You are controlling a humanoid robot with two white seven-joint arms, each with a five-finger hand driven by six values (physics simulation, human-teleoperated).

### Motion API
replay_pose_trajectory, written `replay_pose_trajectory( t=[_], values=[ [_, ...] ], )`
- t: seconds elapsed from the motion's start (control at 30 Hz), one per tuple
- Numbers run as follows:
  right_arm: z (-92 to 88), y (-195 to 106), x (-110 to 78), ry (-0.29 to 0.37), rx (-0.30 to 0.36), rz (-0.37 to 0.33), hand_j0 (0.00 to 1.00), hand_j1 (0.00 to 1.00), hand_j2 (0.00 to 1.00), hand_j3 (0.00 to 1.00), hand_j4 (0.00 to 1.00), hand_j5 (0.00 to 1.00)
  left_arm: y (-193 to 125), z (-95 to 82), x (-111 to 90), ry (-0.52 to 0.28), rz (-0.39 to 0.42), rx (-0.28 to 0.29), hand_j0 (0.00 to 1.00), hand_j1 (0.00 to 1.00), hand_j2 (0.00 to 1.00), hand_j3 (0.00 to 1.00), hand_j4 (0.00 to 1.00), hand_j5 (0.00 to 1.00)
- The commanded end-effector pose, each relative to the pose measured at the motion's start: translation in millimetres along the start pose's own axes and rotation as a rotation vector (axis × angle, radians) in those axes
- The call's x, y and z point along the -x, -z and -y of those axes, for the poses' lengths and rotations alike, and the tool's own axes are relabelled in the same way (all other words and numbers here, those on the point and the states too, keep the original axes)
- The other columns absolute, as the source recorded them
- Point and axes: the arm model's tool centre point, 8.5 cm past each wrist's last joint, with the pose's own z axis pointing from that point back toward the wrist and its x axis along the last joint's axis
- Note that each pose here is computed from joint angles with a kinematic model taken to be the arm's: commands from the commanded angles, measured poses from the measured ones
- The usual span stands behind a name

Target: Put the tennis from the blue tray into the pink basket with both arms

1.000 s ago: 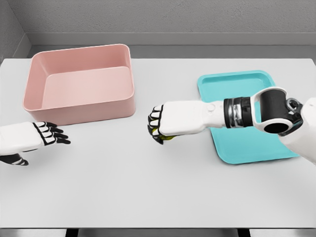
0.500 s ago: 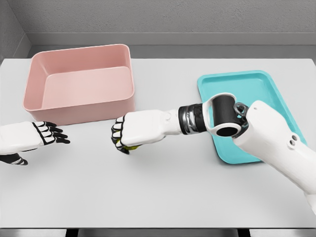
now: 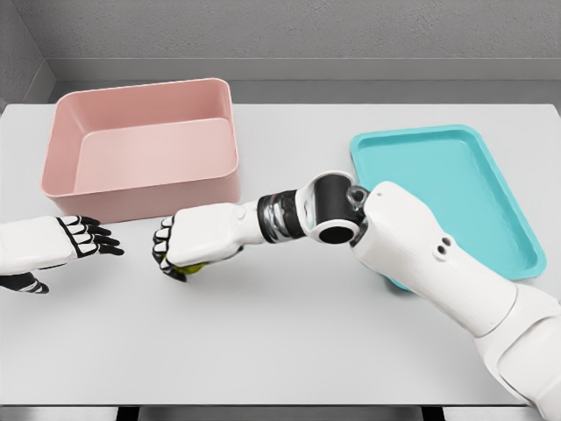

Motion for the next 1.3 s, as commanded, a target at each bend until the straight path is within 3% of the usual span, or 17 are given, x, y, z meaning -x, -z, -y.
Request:
replay_pose_trajectory(
  t=[0.0, 0.2, 0.47, 0.73, 0.77, 0.8, 0.83, 0.9, 1.03, 1.27],
  values=[
    [-3.6, 10.1, 3.4, 0.028, -0.006, -0.002, 0.39, 0.39, 0.39, 0.39, 0.39, 0.39, -0.6, -0.3, 0.3, -0.004, -0.001, -0.001, 1.00, 1.00, 1.00, 1.00, 1.00, 1.00],
    [-16.6, 22.8, 6.5, 0.057, -0.045, -0.003, 0.39, 0.39, 0.39, 0.39, 0.39, 0.39, -1.2, -0.3, 1.3, -0.005, -0.004, -0.002, 1.00, 1.00, 1.00, 1.00, 1.00, 1.00],
    [-10.3, 44.3, -6.7, 0.050, -0.043, 0.042, 0.38, 0.38, 0.38, 0.38, 0.38, 0.38, -0.6, 0.2, 0.9, -0.006, -0.003, -0.002, 1.00, 1.00, 1.00, 1.00, 1.00, 1.00],
    [-22.2, 43.9, 2.3, 0.075, -0.073, 0.017, 0.39, 0.39, 0.39, 0.39, 0.39, 0.39, -1.4, 0.1, 1.3, -0.005, -0.004, 0.001, 1.00, 1.00, 1.00, 1.00, 1.00, 1.00],
    [-21.8, 43.9, 2.1, 0.074, -0.072, 0.018, 0.41, 0.41, 0.41, 0.41, 0.41, 0.41, -1.4, 0.1, 1.3, -0.005, -0.005, 0.001, 1.00, 1.00, 1.00, 1.00, 1.00, 1.00],
    [-21.4, 43.6, 2.3, 0.075, -0.070, 0.018, 0.52, 0.52, 0.52, 0.52, 0.52, 0.52, -1.4, 0.1, 1.3, -0.005, -0.005, 0.001, 1.00, 1.00, 1.00, 1.00, 1.00, 1.00],
    [-21.2, 43.4, 2.7, 0.074, -0.070, 0.016, 0.73, 0.73, 0.73, 0.73, 0.73, 0.73, -1.4, 0.1, 1.3, -0.005, -0.005, 0.001, 1.00, 1.00, 1.00, 1.00, 1.00, 1.00],
    [-21.9, 42.9, 3.3, 0.079, -0.067, 0.014, 0.88, 0.88, 0.88, 0.88, 0.88, 0.88, -1.4, 0.1, 1.3, -0.005, -0.005, 0.001, 1.00, 1.00, 1.00, 1.00, 1.00, 1.00],
    [-21.2, 42.1, 4.3, 0.079, -0.065, 0.010, 0.98, 0.98, 0.98, 0.98, 0.98, 0.98, -1.4, 0.1, 1.3, -0.005, -0.004, 0.001, 1.00, 1.00, 1.00, 1.00, 1.00, 1.00],
    [-21.1, 42.0, 4.0, 0.080, -0.063, 0.010, 0.99, 0.99, 0.99, 0.99, 0.99, 0.99, -1.3, 0.6, 1.1, -0.006, -0.004, 0.002, 1.00, 1.00, 1.00, 1.00, 1.00, 1.00]
  ],
)
